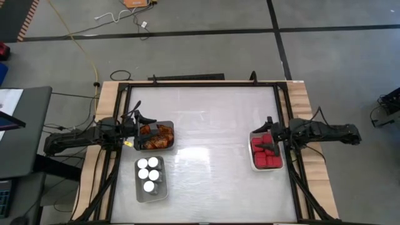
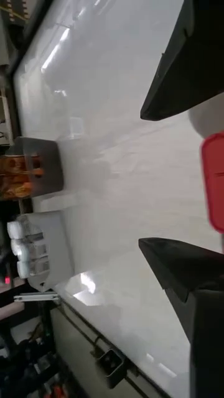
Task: Sort spices by type
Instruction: Return to Home Position
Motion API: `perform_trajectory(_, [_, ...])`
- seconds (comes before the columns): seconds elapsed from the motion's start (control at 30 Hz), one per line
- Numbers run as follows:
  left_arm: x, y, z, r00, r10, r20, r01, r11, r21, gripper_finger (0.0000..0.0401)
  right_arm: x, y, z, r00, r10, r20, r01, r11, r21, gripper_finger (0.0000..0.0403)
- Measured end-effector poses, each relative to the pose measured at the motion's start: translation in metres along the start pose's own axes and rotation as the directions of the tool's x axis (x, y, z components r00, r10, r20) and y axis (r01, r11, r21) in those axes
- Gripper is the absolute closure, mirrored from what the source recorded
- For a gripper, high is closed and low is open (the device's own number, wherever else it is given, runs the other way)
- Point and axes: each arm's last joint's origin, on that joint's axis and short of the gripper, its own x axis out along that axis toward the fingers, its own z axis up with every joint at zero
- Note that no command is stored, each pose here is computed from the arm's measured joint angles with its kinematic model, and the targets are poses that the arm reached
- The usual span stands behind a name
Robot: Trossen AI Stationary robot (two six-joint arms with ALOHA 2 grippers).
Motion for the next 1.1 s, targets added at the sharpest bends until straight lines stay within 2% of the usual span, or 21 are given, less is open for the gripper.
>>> perform_trajectory(0.17, [0.0,0.0,0.0,1.0,0.0,0.0,0.0,1.0,0.0,0.0095,0.0032,-0.0009,-0.0054,1.0,-0.004,-0.015,0.004,1.0,-0.006,0.0051])
perform_trajectory(0.33, [0.0,0.0,0.0001,1.0,0.0,0.0,0.0,1.0,0.0,0.0095,0.004,-0.0011,-0.0064,1.0,-0.004,-0.014,0.003,0.998,-0.06,0.0051])
perform_trajectory(1.1, [0.0,0.0,0.0,1.0,0.001,0.0,-0.001,1.0,0.0,0.0095,0.0043,-0.0013,-0.0061,1.0,-0.013,-0.006,0.012,0.997,-0.07,0.0051])
